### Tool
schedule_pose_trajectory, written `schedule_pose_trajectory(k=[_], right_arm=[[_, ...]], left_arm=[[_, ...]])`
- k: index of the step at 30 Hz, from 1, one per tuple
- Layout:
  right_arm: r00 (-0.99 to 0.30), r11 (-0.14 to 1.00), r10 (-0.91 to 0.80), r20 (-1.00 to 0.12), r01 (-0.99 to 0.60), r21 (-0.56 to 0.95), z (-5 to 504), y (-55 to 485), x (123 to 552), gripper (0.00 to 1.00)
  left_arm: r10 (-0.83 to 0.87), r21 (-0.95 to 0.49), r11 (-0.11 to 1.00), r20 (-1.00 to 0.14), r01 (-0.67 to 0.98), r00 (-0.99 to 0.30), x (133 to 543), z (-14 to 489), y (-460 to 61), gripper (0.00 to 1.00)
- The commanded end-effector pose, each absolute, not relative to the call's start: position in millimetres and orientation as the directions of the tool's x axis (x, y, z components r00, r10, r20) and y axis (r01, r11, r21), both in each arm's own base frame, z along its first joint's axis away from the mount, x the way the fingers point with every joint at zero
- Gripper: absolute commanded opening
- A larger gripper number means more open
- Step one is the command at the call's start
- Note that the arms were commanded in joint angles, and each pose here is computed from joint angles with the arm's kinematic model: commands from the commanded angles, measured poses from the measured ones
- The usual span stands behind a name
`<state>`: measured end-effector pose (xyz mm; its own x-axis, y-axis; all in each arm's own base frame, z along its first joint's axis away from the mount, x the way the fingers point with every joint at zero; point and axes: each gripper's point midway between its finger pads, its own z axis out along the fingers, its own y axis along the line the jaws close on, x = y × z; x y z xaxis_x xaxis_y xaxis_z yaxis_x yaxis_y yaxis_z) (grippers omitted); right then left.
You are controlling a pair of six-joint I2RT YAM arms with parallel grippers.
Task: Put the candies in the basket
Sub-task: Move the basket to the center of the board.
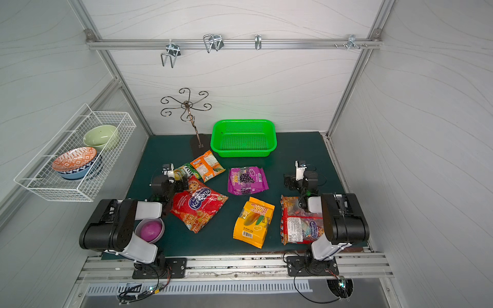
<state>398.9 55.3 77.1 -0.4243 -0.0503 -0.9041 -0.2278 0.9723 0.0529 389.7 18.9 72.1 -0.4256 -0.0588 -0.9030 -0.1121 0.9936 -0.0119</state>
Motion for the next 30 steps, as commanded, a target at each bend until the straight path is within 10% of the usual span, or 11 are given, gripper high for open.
schedule_pose_trajectory(k=[1,17,24,30], right_arm=[[-0.421,0.972,-0.043,-0.906,-0.229,0.06,80.8,55.1,399.8,0.99],[-0.495,0.993,0.118,-0.861,0.051,0.107,202.7,0.9,365.0,0.99],[-0.36,0.72,0.595,-0.718,0.636,0.277,220.7,-65.2,309.3,0.99],[-0.463,0.78,0.603,-0.65,0.511,0.36,210.5,-37.5,337.5,0.99]], left_arm=[[-0.062,-0.021,0.993,-0.929,-0.118,-0.364,401.3,90.4,18.7,1.0],[-0.021,0.007,0.997,-0.933,-0.077,-0.36,398.0,111.0,10.2,1.0],[-0.007,-0.045,0.997,-0.862,0.064,-0.507,405.9,101.6,-16.2,1.0],[0.056,-0.019,0.991,-0.838,0.13,-0.543,406.4,127.4,-20.7,1.0]])
